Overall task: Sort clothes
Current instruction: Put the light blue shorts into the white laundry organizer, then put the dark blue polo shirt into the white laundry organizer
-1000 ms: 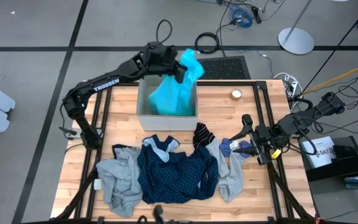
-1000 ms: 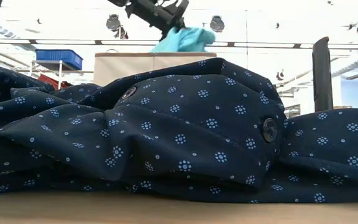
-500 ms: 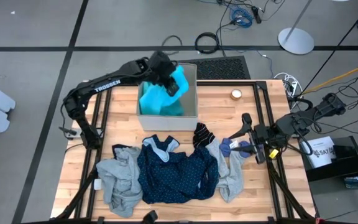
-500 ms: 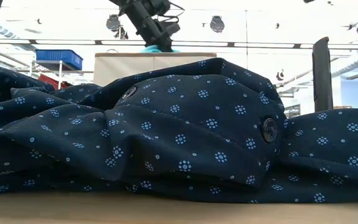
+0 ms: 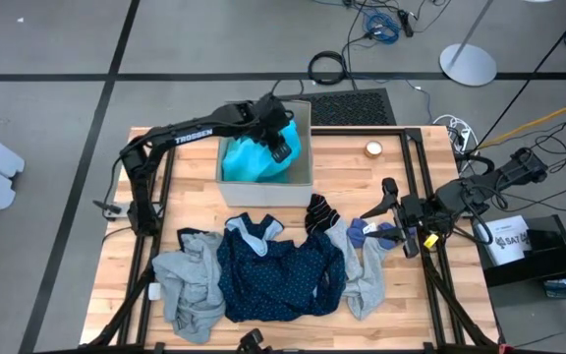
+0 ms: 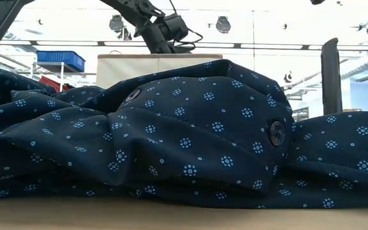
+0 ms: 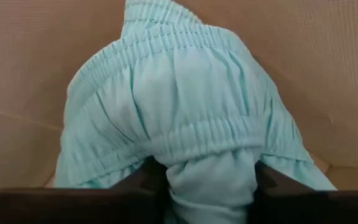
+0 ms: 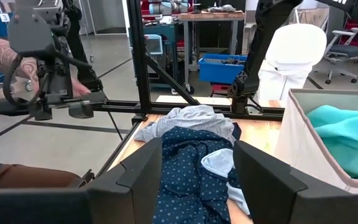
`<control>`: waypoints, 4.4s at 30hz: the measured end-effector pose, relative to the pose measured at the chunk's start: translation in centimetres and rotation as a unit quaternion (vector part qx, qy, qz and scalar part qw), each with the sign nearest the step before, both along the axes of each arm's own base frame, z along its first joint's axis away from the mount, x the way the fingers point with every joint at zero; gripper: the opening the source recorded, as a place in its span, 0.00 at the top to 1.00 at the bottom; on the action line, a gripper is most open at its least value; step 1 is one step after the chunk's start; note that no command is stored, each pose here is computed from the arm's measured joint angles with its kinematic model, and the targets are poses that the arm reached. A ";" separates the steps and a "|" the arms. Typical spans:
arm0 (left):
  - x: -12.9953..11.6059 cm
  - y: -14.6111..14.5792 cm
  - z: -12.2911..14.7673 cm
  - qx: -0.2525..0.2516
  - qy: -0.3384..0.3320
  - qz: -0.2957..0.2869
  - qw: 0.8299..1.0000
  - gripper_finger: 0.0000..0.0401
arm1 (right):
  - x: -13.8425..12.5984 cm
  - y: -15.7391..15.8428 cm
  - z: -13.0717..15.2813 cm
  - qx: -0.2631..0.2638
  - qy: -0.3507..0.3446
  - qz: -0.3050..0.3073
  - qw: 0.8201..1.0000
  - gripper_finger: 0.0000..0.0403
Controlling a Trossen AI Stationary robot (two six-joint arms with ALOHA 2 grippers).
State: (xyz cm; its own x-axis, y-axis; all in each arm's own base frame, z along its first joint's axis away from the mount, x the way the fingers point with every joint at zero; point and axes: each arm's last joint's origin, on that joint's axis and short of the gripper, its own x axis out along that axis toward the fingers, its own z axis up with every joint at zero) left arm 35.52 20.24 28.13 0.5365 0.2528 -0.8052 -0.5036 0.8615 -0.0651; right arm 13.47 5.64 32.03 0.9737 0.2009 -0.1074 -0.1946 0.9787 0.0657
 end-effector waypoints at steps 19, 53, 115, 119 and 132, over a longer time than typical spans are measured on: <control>-2.7 -1.7 11.7 0.003 -0.011 -0.020 1.000 0.36 | 0.0 -0.1 0.1 -0.029 -0.012 -0.024 0.999 0.54; -6.8 -33.0 7.0 0.074 -0.119 -0.229 0.963 0.36 | 5.2 2.6 -7.6 0.070 0.281 -0.093 0.953 0.54; -5.6 -34.9 -2.0 0.027 -0.334 -0.232 0.913 0.36 | 14.7 4.2 -6.3 0.132 0.284 -0.163 0.936 1.00; -4.9 -35.3 -3.9 -0.004 -0.309 -0.211 0.927 0.36 | 13.9 2.1 -6.4 0.073 0.340 -0.261 0.901 1.00; -3.2 -36.8 -9.8 -0.025 -0.243 -0.201 0.949 0.36 | 14.0 -1.6 -6.9 0.045 0.377 -0.314 0.870 0.94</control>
